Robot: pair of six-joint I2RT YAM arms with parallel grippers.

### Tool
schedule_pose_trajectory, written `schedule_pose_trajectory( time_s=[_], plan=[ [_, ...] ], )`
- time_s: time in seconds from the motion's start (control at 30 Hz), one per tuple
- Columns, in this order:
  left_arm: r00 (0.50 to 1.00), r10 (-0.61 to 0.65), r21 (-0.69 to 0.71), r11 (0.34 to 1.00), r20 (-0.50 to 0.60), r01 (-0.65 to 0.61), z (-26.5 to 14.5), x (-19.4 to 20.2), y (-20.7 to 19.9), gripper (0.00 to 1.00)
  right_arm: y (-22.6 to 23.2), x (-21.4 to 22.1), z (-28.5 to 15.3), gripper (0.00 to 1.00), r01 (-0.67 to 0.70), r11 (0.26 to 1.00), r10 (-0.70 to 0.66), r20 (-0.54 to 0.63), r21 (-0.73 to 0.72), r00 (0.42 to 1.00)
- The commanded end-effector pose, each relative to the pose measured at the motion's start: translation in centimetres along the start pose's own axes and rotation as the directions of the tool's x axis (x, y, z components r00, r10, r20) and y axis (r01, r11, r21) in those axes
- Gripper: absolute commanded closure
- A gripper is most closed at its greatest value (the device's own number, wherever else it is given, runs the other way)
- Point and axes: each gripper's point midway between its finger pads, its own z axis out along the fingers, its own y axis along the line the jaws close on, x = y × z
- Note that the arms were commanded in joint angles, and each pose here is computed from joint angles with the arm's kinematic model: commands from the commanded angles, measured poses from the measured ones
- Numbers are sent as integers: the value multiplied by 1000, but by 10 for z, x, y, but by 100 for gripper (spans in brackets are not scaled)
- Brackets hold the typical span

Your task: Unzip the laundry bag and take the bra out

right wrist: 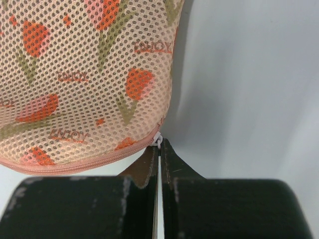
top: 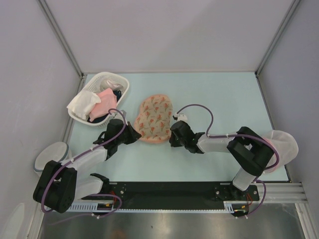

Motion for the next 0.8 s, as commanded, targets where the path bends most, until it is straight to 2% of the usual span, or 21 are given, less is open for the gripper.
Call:
schedule_pose_trajectory(
  time_s=[0.0,0.27,0.33,0.37,0.43,0.47,0.53,0.57,0.63,0.67,0.77],
  plan=[
    [997,42,-41,998,66,-40,-4,-21,5,100,-54,26,3,100,57,982,-42,-89,178,995],
    [998,6,-3,1000,56,-6,-6,-14,-1,100,-36,13,-6,100,66,992,-57,-81,108,995],
    [999,-4,17,1000,47,3,-3,-7,-5,100,-30,11,-14,96,84,993,-79,-64,86,995],
    [999,-27,26,999,36,26,-1,-3,-6,100,-22,1,-23,87,83,995,-81,-31,61,996],
    [999,-44,50,998,25,43,2,0,-12,100,-19,2,-33,75,114,992,-112,-35,55,993],
    [999,-47,52,998,23,46,4,1,-12,100,-16,-5,-44,64,120,992,-119,-16,46,993],
    [998,-56,45,997,13,55,7,4,-11,100,-11,-7,-56,49,164,985,-165,7,43,986],
    [998,-62,46,997,15,62,7,3,-12,100,-11,-6,-63,35,181,982,-182,9,48,983],
    [998,-62,52,997,25,60,5,2,-14,100,-6,-20,-83,27,194,980,-197,71,45,978],
    [997,-68,51,996,33,67,4,2,-15,100,-8,-18,-89,22,211,976,-214,65,54,975],
    [996,-68,58,996,66,64,-2,3,-20,100,-11,-35,-111,16,195,979,-202,122,67,972]
  ],
)
